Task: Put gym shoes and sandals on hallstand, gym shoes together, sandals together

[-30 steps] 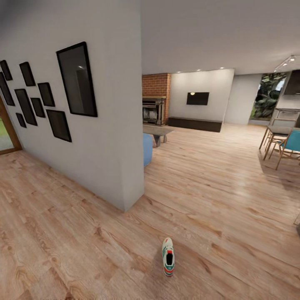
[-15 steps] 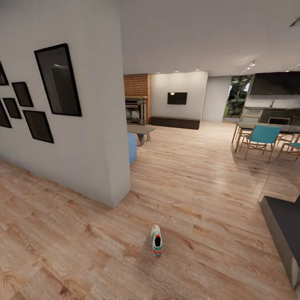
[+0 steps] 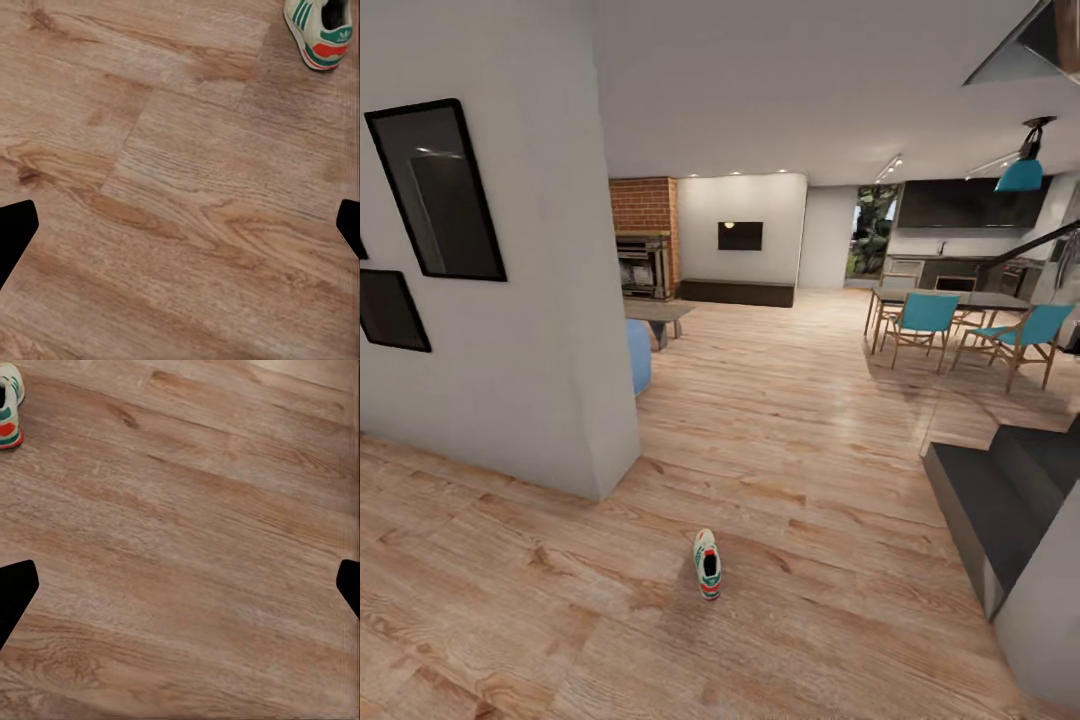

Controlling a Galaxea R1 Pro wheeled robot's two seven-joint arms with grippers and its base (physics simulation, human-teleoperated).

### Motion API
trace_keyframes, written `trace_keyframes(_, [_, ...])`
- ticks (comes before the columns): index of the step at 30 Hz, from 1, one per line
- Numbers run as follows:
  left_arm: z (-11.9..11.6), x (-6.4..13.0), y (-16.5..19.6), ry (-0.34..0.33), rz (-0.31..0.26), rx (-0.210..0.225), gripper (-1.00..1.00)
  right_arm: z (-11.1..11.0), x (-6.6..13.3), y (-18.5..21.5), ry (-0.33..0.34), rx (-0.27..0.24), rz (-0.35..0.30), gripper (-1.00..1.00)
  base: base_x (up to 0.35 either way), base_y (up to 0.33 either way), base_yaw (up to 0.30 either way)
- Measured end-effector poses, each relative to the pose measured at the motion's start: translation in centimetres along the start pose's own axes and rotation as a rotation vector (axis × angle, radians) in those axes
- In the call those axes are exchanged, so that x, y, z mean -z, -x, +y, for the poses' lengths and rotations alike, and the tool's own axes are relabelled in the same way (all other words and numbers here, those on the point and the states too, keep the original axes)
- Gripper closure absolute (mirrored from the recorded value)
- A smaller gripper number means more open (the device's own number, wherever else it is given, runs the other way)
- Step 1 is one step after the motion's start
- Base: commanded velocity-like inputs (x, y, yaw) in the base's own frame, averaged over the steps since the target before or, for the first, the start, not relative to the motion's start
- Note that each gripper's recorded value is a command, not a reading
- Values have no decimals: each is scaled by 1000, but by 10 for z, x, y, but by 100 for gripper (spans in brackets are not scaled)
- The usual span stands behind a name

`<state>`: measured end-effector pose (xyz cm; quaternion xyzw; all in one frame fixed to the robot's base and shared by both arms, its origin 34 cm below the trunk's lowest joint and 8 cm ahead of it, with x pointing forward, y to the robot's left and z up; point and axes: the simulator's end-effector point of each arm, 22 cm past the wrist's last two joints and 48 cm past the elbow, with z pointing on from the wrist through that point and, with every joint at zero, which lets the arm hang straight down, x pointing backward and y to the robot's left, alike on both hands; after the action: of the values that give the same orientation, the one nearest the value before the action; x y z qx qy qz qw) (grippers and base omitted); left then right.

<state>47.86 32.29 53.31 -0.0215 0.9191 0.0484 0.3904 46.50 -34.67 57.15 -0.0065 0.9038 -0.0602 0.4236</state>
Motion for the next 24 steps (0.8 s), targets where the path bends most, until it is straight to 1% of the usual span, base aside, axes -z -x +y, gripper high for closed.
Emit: trace_keyframes(24, [-1,0,1,-4,-2,1,-100,0,0,0,0,0,0,-100,-1,1,-275])
